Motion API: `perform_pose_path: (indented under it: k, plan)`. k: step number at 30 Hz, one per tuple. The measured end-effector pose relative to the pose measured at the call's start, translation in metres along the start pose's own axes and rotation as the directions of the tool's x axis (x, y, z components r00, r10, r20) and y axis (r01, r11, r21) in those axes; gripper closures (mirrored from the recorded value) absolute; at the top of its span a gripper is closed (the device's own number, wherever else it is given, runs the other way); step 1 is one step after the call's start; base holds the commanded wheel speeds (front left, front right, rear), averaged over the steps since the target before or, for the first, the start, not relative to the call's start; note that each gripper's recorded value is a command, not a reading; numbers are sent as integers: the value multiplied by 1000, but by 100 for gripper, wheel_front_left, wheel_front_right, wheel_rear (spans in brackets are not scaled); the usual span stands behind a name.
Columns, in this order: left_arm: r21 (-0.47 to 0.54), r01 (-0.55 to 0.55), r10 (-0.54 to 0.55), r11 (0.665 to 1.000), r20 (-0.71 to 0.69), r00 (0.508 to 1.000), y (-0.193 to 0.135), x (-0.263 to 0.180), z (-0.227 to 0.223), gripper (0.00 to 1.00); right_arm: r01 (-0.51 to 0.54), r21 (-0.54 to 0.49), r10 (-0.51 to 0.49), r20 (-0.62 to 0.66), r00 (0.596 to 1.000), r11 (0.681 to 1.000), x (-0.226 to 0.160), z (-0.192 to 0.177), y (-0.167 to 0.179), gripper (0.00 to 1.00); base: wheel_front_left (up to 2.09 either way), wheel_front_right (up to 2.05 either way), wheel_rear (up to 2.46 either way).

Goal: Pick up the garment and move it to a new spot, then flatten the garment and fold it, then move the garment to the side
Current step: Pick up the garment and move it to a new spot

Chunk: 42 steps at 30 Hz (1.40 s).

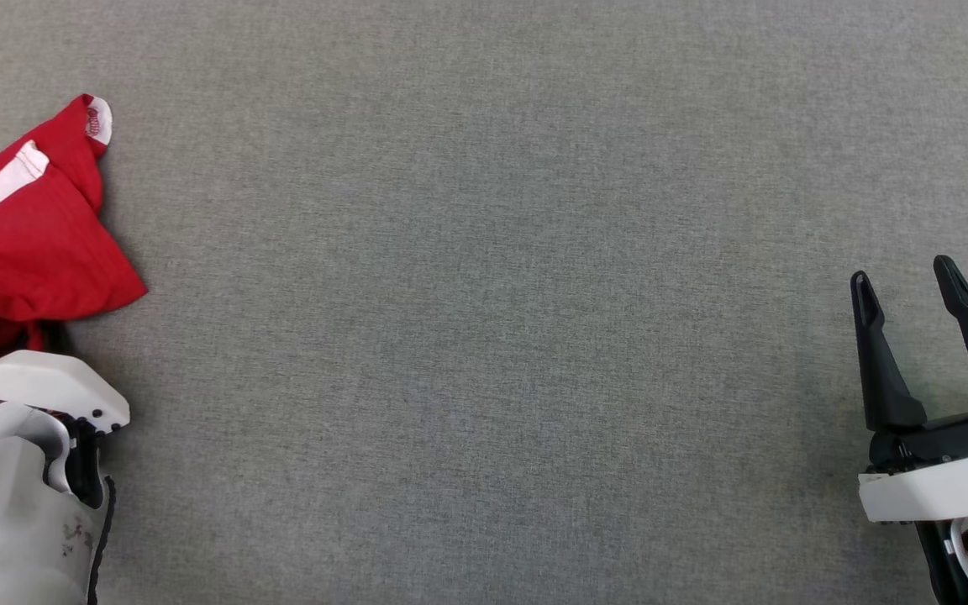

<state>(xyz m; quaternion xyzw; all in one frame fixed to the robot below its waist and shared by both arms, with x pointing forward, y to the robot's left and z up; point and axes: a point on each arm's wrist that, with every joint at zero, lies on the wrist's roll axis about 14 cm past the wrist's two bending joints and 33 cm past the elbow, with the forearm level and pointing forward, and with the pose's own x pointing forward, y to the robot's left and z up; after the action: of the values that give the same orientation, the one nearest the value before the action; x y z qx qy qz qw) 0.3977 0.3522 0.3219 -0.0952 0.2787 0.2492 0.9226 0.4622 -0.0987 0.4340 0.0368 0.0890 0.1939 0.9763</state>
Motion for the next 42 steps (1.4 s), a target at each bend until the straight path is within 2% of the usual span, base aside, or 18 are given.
perform_pose_path:
  k: [4, 12, 21, 27, 30, 34, 38, 42]
  plan:
    - [17, 11, -11, 1000, 8, 1000, -2, 7, 1, 100, 24, 6, -24, 6, 1000, 1000, -2, -3, -7, 0, 0, 0, 0]
    - [-6, 90, -87, 996, 204, 975, -22, -7, 44, 100, 37, 4, -37, 53, 998, 999, -6, 10, -8, 0, 0, 0, 0]
    - [78, 207, -219, 975, 450, 866, -58, -77, 93, 100, 56, 6, -57, 117, 992, 998, -35, 35, 0, 0, 0, 0, 0]
    - [143, 316, -343, 938, 525, 779, -92, -127, 102, 100, 74, 3, -73, 157, 985, 997, -61, 52, 5, 0, 0, 0, 0]
    - [183, 378, -416, 907, 518, 747, -114, -148, 99, 100, 85, 3, -84, 167, 982, 996, -76, 55, 7, 0, 0, 0, 0]
    - [233, 491, -538, 839, 480, 693, -153, -174, 90, 100, 125, 15, -125, 178, 976, 992, -97, 58, 2, 0, 0, 0, 0]
    - [271, 609, -660, 746, 429, 617, -198, -196, 80, 100, 165, 34, -169, 189, 967, 986, -115, 59, -3, 0, 0, 0, 0]
    - [327, 717, -785, 615, 343, 517, -248, -216, 62, 100, 212, 53, -218, 198, 956, 976, -129, 59, -13, 0, 0, 0, 0]
